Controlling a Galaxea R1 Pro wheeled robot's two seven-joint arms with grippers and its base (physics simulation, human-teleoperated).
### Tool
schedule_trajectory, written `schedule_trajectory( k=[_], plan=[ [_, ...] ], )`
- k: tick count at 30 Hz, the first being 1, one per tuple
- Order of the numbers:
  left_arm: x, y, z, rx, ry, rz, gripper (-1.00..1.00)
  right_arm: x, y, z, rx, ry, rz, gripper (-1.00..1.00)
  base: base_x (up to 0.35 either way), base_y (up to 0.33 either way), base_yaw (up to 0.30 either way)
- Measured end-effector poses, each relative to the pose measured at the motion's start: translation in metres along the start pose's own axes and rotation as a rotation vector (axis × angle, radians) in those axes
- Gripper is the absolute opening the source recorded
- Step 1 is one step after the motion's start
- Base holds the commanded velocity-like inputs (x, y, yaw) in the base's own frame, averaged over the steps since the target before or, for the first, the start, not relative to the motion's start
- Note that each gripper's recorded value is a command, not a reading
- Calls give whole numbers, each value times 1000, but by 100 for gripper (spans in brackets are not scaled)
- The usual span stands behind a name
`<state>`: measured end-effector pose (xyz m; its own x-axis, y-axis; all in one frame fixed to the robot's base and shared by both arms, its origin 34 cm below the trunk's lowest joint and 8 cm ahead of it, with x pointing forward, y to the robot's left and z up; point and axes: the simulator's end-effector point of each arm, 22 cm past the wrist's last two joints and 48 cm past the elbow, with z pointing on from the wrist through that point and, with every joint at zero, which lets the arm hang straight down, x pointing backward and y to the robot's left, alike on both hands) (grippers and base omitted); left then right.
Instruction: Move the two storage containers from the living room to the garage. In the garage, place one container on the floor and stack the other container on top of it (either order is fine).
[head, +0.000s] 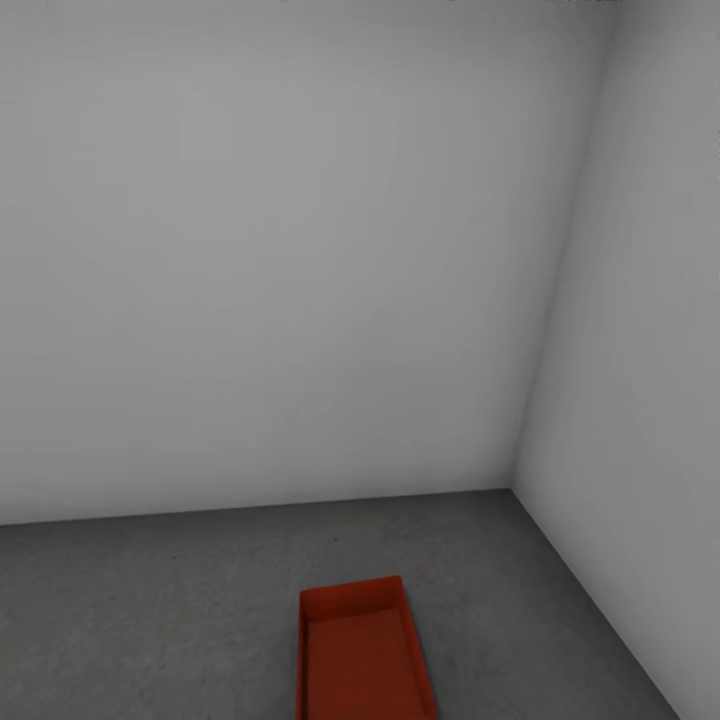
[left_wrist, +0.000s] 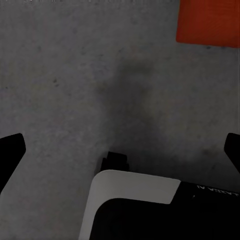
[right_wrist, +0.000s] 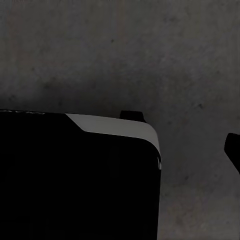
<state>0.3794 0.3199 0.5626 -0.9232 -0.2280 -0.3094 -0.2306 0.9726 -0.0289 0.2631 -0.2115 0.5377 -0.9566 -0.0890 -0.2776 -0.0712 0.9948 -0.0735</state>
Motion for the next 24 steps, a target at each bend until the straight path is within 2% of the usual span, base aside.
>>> schedule_trajectory(
  k=[24],
  plan=[
    [-15, -3, -5, 9, -38, -2, 100, -15, -1, -1, 4, -38, 2, 100, 0, 0, 0]
  ],
)
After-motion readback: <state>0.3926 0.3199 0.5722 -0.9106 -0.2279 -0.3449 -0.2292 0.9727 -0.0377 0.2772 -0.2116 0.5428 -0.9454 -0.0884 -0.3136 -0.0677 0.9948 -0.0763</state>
